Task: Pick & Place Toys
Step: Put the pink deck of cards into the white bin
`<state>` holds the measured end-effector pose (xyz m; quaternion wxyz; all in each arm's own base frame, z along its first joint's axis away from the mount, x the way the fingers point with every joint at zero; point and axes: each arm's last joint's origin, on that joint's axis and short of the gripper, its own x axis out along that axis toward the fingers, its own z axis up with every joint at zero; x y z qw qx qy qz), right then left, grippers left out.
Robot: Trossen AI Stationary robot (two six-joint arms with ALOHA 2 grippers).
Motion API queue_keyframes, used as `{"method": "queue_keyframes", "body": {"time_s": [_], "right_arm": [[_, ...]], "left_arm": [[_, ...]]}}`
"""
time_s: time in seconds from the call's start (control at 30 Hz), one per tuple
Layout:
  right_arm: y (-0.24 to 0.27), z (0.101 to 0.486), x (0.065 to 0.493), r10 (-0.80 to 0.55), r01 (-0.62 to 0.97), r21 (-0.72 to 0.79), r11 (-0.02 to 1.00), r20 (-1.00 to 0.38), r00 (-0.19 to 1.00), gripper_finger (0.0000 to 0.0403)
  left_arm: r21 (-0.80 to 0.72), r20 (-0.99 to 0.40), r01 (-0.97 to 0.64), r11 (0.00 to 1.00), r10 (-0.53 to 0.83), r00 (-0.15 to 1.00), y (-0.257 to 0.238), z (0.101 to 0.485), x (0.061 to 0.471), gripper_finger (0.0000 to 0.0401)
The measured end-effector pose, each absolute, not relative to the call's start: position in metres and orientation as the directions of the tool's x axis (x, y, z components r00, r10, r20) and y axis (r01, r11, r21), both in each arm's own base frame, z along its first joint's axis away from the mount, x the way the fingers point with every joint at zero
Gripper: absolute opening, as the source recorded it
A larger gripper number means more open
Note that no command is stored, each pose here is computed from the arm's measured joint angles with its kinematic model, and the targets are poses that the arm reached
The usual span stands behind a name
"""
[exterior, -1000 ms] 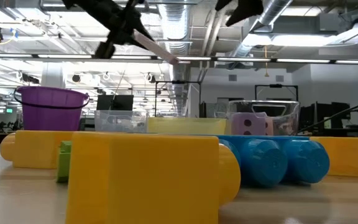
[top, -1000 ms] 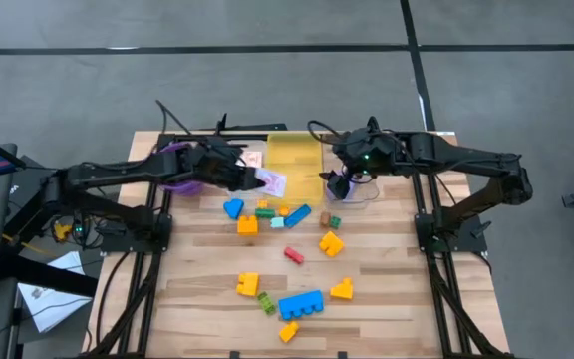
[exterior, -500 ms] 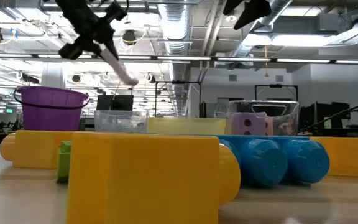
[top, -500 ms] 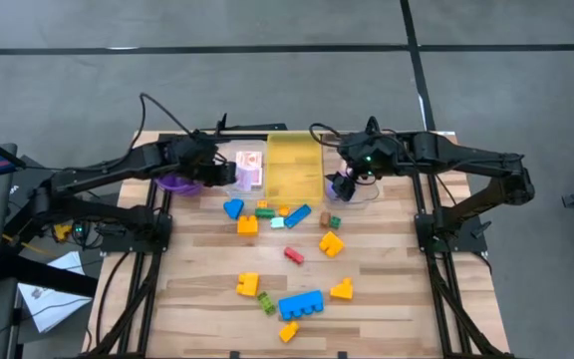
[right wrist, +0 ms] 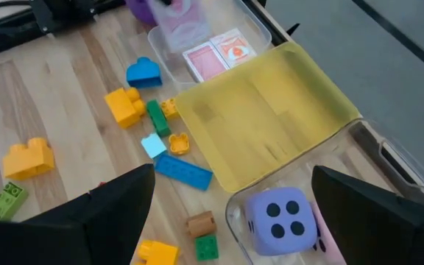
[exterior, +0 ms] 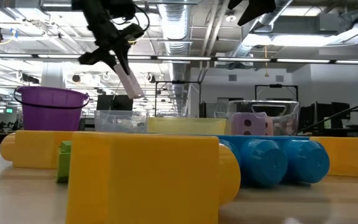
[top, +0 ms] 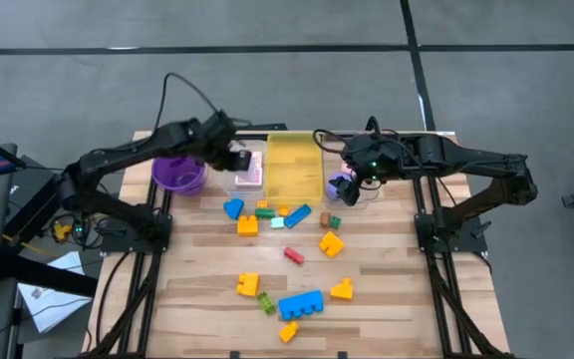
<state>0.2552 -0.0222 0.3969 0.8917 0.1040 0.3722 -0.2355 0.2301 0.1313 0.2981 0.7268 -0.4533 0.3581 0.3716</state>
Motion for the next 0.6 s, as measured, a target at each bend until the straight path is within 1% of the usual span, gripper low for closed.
{"method": "queue_keyframes", "body": {"time_s": [0.1, 0.17, 0.3, 0.6], "right_arm": [[-0.022, 0.397, 0.254, -0.342, 0.497, 0.010, 0.868, -0.713, 0.611, 0.0359], [-0.022, 0.397, 0.254, -0.343, 0.497, 0.010, 0.868, -0.713, 0.611, 0.0359], [-0.022, 0.397, 0.254, -0.342, 0.497, 0.009, 0.868, -0.714, 0.611, 0.0359], [-0.022, 0.397, 0.254, -0.343, 0.506, 0.020, 0.862, -0.713, 0.611, 0.0359]], "left_arm": [[-0.319, -0.889, -0.887, 0.334, 0.220, 0.402, 0.148, 0.311, 0.235, 0.0059], [-0.262, -0.915, -0.907, 0.331, 0.214, 0.342, 0.156, 0.314, 0.235, 0.0059], [-0.189, -0.954, -0.933, 0.305, 0.170, 0.249, 0.164, 0.304, 0.233, 0.0059], [-0.122, -0.977, -0.953, 0.277, 0.137, 0.165, 0.169, 0.283, 0.238, 0.0059]]}}
